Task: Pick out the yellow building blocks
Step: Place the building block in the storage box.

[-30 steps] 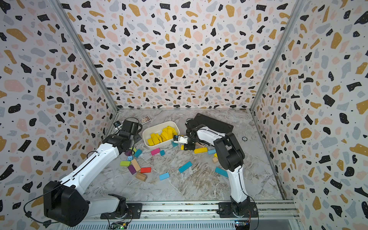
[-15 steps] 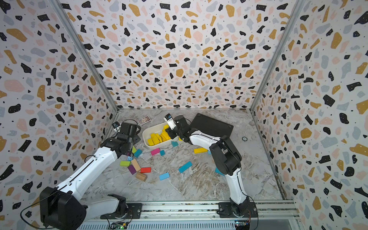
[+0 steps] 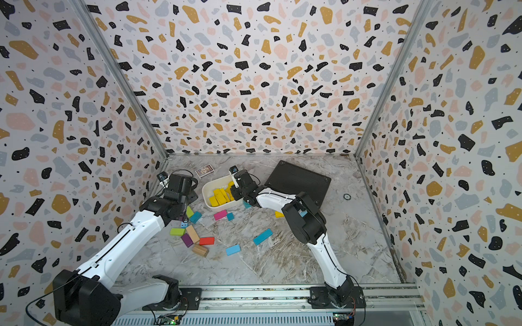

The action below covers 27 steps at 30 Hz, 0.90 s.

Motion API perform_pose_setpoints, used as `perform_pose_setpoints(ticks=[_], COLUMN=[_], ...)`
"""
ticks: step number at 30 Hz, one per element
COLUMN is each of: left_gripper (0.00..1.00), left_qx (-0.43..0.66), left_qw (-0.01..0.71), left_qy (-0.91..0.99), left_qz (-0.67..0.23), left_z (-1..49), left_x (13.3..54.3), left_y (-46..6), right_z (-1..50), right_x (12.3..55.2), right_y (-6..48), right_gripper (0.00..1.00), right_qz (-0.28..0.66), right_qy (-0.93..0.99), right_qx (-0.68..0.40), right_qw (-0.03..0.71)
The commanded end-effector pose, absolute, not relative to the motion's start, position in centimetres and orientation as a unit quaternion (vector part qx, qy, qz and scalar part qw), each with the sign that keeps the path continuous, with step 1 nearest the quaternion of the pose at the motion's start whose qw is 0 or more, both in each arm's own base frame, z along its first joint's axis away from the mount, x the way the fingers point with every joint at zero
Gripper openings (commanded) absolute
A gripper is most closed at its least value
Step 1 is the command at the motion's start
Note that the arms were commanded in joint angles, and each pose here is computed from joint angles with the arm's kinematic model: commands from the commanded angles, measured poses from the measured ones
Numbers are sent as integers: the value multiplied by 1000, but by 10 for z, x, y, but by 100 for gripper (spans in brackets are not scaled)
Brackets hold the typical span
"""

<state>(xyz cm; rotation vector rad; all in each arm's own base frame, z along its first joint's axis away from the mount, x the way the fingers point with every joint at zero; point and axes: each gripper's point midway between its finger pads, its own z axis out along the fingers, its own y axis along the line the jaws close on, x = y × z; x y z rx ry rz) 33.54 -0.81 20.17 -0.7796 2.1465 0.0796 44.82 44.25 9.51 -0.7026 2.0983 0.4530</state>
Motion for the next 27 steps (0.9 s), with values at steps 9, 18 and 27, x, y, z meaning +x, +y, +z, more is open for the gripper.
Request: perform_pose_setpoints(ticks=[9, 18, 27], left_gripper=[67, 67, 66], left_qx=[-312, -310, -308], left_qw=[441, 435, 427], left_qy=[841, 845, 850], left_qz=[24, 22, 11], left_z=[215, 211, 204], left_x=[332, 330, 333], left_y=[-4, -5, -11], right_z=[189, 173, 127], right_x=[427, 358, 298], right_y=[417, 331, 251], right_gripper=[64, 62, 59], right_qz=[171, 104, 94], right_qy=[826, 846, 732], right_qx=[-284, -351, -646], right_qw=[456, 389, 194])
